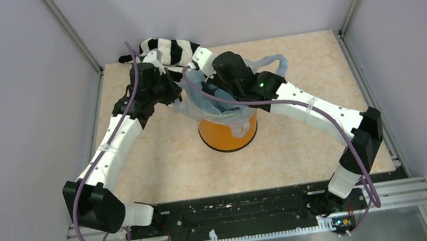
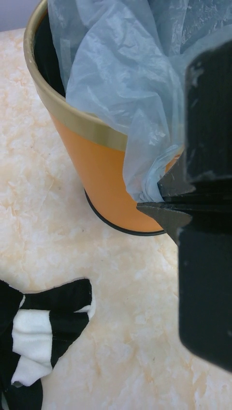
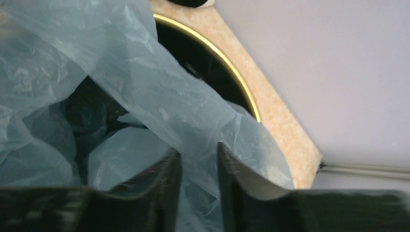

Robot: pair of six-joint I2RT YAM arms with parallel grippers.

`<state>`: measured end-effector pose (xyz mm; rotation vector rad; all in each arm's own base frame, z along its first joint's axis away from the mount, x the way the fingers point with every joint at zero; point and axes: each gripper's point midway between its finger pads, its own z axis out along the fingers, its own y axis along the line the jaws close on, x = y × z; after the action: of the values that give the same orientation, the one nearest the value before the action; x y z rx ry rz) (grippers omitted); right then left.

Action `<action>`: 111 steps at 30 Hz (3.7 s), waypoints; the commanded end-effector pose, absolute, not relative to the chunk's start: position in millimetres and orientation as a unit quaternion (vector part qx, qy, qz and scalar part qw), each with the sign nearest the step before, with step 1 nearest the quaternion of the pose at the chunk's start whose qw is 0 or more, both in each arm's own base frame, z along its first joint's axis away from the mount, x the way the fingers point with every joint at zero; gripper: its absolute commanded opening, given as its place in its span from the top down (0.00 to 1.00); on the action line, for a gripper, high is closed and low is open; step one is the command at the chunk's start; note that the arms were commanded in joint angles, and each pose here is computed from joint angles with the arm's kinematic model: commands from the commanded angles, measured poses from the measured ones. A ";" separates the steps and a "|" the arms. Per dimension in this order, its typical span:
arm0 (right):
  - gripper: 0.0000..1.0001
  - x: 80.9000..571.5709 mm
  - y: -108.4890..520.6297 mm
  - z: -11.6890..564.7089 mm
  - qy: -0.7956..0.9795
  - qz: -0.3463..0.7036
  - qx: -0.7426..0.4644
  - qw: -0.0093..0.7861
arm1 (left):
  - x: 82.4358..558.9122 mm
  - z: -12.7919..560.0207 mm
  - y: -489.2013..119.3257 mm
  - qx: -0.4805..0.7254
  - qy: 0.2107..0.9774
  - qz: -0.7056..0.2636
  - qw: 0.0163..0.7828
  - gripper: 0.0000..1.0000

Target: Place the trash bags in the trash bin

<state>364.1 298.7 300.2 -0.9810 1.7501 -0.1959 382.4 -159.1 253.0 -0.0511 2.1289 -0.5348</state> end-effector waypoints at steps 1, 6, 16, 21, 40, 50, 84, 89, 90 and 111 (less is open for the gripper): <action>0.81 380.8 300.1 354.1 0.717 -0.064 -0.361 0.592 | 397.4 277.8 -159.4 -0.014 0.842 -0.217 0.493 1.00; 0.85 393.3 300.7 368.7 0.721 -0.039 -0.340 0.603 | 401.9 273.4 -160.3 -0.014 0.845 -0.216 0.489 1.00; 0.91 452.7 294.9 351.3 0.762 -0.051 -0.283 0.580 | 412.1 263.1 -163.0 -0.021 0.849 -0.215 0.482 1.00; 0.94 479.8 279.8 327.8 0.790 -0.060 -0.242 0.560 | 413.4 252.8 -163.1 -0.026 0.855 -0.211 0.472 1.00; 0.41 438.1 253.3 377.7 0.806 0.030 -0.182 0.562 | 396.7 221.9 -167.0 -0.033 0.872 -0.226 0.433 1.00; 0.08 387.2 219.4 440.9 0.789 0.053 -0.141 0.595 | 392.4 223.3 -172.0 -0.030 0.867 -0.244 0.434 1.00; 0.80 366.3 139.7 272.8 0.883 0.049 -0.042 0.465 | 386.5 208.9 -174.5 -0.025 0.872 -0.250 0.419 1.00; 0.82 373.3 147.2 244.9 0.891 0.064 -0.043 0.447 | 383.4 201.2 -175.4 -0.028 0.876 -0.253 0.410 1.00; 0.82 373.5 147.8 239.1 0.893 0.065 -0.042 0.443 | 382.6 199.5 -175.5 -0.028 0.877 -0.254 0.408 1.00; 0.88 387.5 105.0 169.9 0.899 0.038 0.048 0.433 | 396.6 152.3 -151.0 -0.084 0.902 -0.175 0.385 1.00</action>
<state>385.3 126.1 176.8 0.0425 2.2391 0.1399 388.7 -169.7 169.4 -0.1398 2.2682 -0.5772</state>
